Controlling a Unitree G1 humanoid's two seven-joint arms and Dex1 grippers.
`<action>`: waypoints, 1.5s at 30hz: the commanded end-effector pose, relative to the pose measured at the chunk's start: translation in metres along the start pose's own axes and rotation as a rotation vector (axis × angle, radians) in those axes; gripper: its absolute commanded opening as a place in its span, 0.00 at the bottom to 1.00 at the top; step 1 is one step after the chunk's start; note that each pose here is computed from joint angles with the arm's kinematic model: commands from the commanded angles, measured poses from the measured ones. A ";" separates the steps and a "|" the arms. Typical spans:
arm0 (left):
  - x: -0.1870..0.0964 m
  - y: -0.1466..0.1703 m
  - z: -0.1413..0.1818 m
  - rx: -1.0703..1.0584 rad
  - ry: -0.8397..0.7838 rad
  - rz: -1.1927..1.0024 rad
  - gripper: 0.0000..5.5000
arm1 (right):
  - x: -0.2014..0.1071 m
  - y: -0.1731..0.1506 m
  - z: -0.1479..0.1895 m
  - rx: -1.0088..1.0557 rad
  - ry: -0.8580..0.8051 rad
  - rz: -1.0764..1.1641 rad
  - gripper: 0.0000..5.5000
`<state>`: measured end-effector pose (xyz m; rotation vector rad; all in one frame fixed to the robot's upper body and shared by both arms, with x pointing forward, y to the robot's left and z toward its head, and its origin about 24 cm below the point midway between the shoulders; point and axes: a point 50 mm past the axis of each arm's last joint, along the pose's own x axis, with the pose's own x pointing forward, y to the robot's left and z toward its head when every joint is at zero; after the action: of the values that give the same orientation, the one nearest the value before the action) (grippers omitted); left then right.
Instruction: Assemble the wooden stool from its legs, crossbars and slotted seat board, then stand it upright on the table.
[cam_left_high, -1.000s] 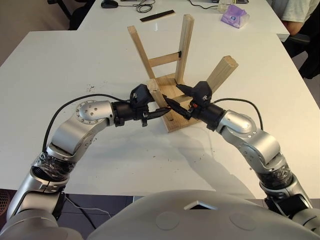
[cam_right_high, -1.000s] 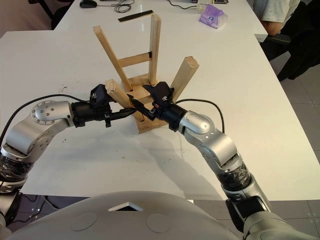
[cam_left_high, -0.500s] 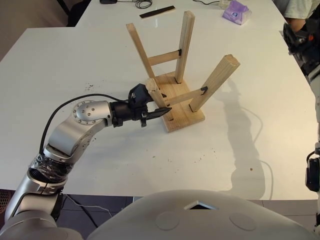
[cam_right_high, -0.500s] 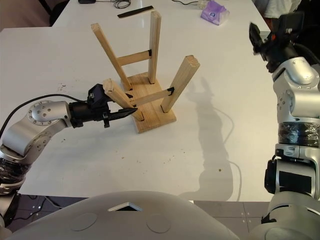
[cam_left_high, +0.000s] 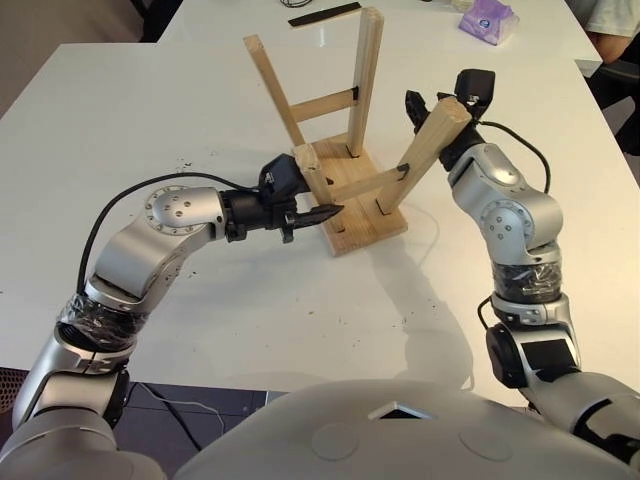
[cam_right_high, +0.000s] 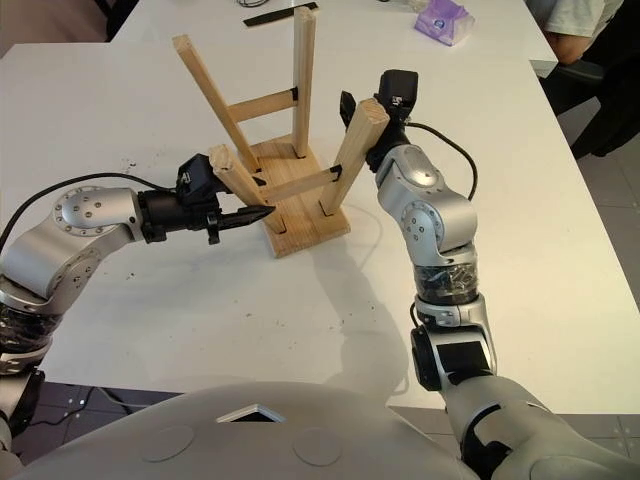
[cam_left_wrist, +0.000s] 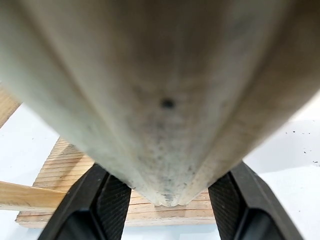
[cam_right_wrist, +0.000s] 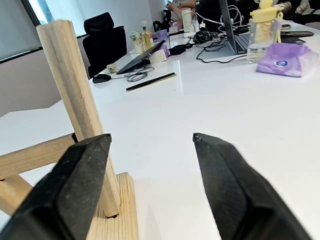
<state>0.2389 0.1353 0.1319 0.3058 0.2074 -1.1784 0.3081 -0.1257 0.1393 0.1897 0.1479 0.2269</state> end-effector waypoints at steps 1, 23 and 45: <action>0.015 -0.030 -0.060 -0.207 0.294 -0.074 0.37 | -0.024 -0.022 0.018 -0.143 -0.059 0.167 0.55; 0.017 -0.024 -0.038 -0.216 0.217 -0.061 0.37 | -0.070 0.076 0.038 0.069 -0.149 0.827 0.55; -0.087 0.010 -0.076 -0.175 0.381 0.204 0.60 | -0.126 -0.080 -0.049 -0.638 0.449 0.638 0.55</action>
<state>0.2068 0.2094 0.0954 0.3059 0.5425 -0.9969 0.2039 -0.2274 0.0733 -0.4529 0.4882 0.8194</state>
